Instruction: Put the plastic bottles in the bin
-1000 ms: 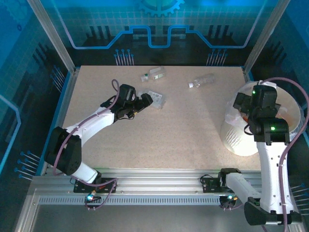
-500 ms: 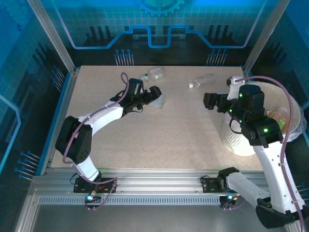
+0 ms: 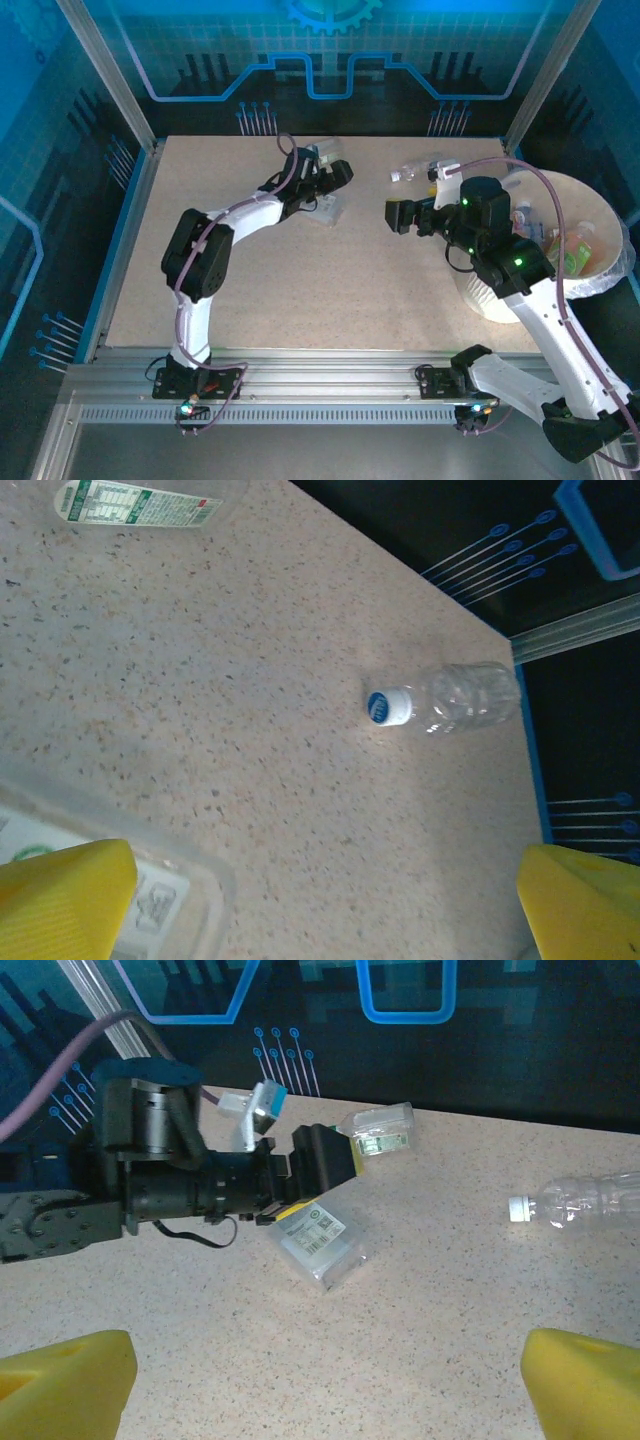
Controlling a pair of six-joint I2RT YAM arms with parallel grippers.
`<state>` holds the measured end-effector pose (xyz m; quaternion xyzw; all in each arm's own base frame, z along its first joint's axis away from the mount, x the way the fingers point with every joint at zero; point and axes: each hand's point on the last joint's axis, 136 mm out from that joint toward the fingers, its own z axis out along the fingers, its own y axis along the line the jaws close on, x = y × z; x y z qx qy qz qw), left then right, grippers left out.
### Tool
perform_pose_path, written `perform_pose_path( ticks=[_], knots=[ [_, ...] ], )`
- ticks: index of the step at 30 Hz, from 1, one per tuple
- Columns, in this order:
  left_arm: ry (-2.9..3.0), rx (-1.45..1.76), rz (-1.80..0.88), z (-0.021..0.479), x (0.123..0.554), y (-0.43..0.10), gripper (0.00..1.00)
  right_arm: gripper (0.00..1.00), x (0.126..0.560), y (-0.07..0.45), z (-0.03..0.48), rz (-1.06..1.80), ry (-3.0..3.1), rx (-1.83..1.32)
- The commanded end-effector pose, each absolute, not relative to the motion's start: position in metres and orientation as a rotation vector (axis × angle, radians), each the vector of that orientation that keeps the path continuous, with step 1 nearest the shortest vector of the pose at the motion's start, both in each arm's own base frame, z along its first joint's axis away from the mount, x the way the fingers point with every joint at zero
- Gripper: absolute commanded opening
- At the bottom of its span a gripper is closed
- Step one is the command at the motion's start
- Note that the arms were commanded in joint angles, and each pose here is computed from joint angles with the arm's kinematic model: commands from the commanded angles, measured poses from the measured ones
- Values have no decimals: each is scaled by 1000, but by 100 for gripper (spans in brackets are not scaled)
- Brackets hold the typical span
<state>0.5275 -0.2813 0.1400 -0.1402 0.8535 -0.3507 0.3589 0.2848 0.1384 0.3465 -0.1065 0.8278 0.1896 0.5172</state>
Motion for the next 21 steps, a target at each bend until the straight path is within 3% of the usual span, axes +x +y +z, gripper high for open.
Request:
perform_pose_path(
  ticks=[1, 10, 21],
  knots=[
    [2188, -333, -841, 135, 545, -281, 99, 100, 286, 135, 349, 430, 1970, -221],
    [2295, -381, -896, 93, 516, -284, 99, 100, 287, 130, 342, 392, 2001, -210],
    [2425, -282, -1009, 71, 429, -301, 99, 100, 298, 136, 326, 403, 2052, -194]
  ],
)
